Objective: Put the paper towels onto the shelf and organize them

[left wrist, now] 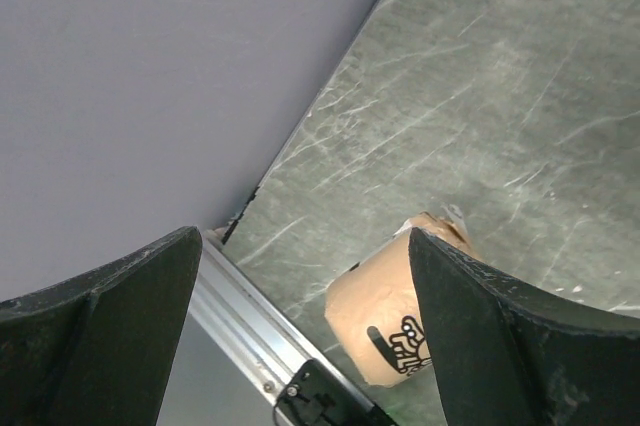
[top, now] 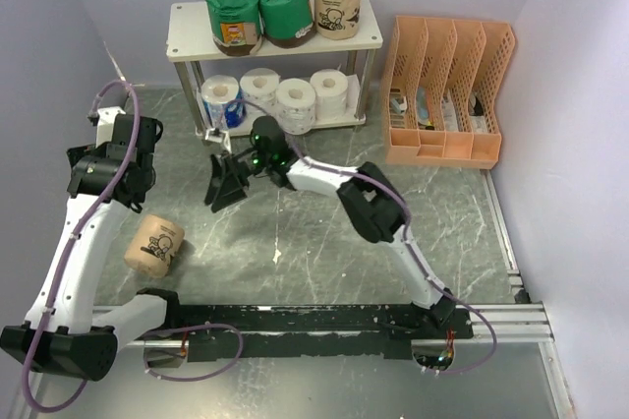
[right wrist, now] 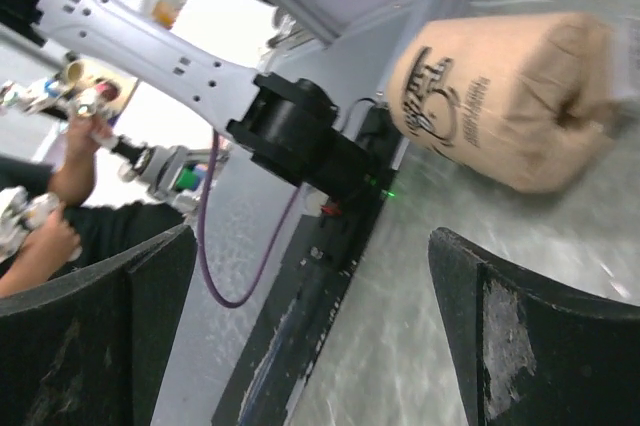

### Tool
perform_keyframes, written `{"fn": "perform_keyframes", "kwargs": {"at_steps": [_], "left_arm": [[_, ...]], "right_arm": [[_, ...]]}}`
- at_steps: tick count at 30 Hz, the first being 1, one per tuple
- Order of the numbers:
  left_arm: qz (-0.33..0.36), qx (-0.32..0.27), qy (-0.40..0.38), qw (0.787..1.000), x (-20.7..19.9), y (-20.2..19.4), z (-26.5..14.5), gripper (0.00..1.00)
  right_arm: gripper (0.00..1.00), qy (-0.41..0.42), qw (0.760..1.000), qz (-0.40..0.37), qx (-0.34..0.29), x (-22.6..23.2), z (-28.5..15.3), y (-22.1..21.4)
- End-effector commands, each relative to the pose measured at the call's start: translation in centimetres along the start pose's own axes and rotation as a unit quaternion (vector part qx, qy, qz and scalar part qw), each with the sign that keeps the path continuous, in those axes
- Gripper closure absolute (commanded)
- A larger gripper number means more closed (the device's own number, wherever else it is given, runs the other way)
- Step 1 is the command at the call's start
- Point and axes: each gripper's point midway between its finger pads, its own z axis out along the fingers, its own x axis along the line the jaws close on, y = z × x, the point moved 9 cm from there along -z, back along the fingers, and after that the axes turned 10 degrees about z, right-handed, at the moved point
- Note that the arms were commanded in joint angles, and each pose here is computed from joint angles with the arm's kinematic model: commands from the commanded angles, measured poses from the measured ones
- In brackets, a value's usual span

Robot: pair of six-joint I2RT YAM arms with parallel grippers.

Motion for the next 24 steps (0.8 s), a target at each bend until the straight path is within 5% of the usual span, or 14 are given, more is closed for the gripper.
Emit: {"fn": "perform_keyframes", "kwargs": {"at_steps": [1,8,15,24], "left_arm": [[-0.111,-0.043,-0.004,0.993,1.8,1.1,-1.9,0.04],[-0.140,-0.085,-0.055,0.985,3.4,2.1,-4.1,0.04],[-0.103,-0.073,-0.057,0.990,2.9,1.6,-3.5,0.04],[-0.056,-0.077,-0.051,0.994,2.9,1.3,-3.1,0.04]], "right_arm": [[0.00,0.111,0.987,-0.090,0.075,4.5,4.8,-0.3],[0.00,0.132,0.984,-0.090,0.084,1.6,9.7,-2.4],[0.00,0.092,0.989,-0.107,0.044,-1.5,9.4,-0.3],[0.00,-0.082,0.976,-0.199,-0.025,-4.9,8.5,2.9]]}}
